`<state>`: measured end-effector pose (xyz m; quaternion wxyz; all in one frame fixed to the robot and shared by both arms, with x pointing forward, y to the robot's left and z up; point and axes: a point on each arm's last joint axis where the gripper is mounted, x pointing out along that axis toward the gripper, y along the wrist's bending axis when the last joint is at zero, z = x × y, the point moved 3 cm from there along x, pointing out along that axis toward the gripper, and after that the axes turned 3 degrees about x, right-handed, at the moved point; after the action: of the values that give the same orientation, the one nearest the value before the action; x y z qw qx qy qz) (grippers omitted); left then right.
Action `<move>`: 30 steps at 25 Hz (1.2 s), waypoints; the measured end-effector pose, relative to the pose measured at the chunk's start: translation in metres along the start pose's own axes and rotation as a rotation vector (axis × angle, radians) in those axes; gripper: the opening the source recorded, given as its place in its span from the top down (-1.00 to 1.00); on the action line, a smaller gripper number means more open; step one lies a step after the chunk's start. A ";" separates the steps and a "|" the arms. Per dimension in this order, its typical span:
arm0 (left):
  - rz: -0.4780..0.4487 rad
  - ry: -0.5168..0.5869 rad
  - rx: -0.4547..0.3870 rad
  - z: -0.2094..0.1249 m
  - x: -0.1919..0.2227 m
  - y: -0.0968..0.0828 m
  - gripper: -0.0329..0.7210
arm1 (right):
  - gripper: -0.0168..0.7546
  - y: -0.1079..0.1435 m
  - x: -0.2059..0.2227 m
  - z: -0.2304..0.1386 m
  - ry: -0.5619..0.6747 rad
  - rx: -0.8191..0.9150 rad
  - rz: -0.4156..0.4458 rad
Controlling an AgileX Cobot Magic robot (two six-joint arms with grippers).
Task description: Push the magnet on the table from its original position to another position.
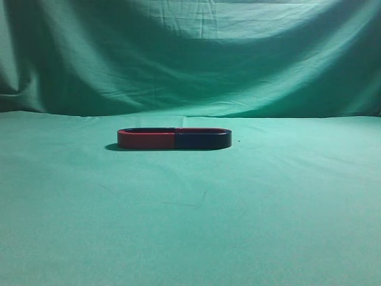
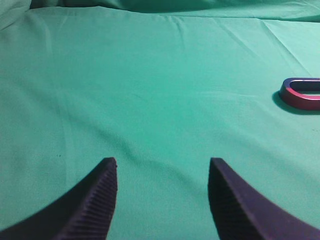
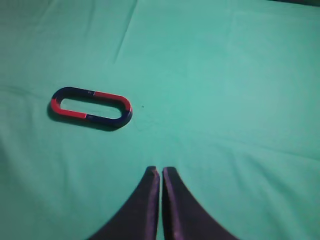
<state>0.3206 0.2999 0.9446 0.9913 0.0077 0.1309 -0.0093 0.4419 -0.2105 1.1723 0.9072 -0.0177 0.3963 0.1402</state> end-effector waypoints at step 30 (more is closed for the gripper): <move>0.000 0.000 0.000 0.000 0.000 0.000 -0.07 | 0.96 -0.048 -0.026 -0.165 -0.578 0.015 -0.135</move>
<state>0.3206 0.2999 0.9446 0.9913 0.0077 0.1309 -0.0093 0.3203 -0.2868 1.0742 0.9898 0.0031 0.1206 0.0760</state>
